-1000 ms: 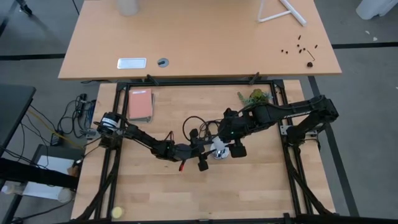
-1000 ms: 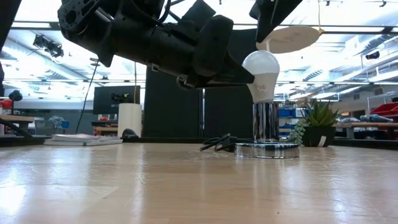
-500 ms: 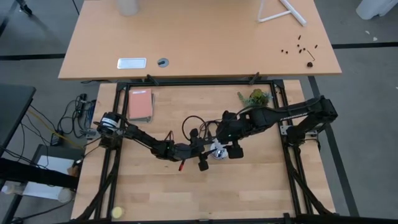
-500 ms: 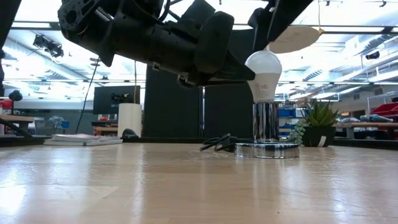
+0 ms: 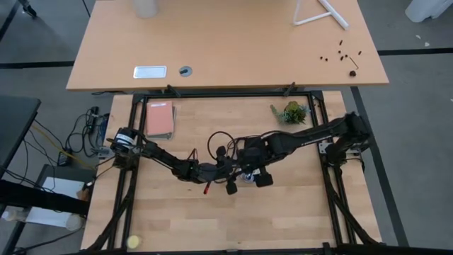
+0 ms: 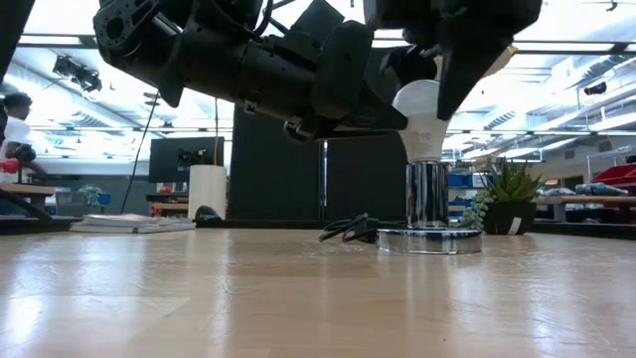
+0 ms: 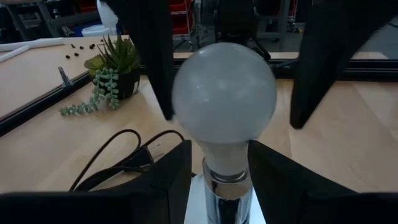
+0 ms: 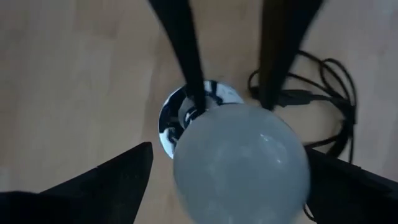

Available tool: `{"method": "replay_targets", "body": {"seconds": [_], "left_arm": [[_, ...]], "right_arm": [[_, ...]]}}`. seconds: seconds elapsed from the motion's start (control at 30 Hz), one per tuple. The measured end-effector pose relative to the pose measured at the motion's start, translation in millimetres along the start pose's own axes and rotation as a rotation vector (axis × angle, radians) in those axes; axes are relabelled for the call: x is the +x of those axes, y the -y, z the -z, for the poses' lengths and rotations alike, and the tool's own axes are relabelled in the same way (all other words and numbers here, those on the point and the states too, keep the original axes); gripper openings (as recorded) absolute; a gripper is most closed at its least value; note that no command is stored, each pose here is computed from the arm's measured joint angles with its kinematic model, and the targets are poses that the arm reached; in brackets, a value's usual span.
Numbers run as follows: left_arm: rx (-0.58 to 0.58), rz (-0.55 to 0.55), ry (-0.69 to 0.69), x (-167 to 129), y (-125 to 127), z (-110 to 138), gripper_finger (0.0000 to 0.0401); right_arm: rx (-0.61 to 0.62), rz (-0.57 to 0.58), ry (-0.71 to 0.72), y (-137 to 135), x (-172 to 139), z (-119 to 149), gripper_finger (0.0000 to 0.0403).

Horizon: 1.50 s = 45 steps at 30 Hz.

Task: Screw lightbulb
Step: Insert the white lightbulb into the silver lamp

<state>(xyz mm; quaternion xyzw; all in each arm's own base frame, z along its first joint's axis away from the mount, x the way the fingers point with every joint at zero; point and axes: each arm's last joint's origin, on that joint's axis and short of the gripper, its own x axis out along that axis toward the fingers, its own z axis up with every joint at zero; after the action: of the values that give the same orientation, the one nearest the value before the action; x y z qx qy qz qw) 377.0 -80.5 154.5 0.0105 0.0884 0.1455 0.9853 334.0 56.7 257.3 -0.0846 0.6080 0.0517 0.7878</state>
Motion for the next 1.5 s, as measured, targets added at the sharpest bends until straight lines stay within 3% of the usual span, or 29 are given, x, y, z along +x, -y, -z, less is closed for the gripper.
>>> {"method": "replay_targets", "body": {"seconds": [0.57, 1.13, 1.5], "left_arm": [[0.002, -0.001, -0.004, 0.1, -0.3, 0.4, 0.0161], [0.008, -0.002, -0.026, 0.0, -0.2, 2.9, 0.0161], [-0.056, 0.083, -0.14, -1.2, 2.1, 13.6, 0.0162]], "right_arm": [[0.018, -0.046, -0.024, 3.6, 15.8, 3.3, 0.0368], [0.043, -0.054, -0.011, 2.0, 32.0, 11.0, 0.0255], [0.029, -0.031, 0.011, 2.6, 32.2, 8.7, 0.0258]]}}
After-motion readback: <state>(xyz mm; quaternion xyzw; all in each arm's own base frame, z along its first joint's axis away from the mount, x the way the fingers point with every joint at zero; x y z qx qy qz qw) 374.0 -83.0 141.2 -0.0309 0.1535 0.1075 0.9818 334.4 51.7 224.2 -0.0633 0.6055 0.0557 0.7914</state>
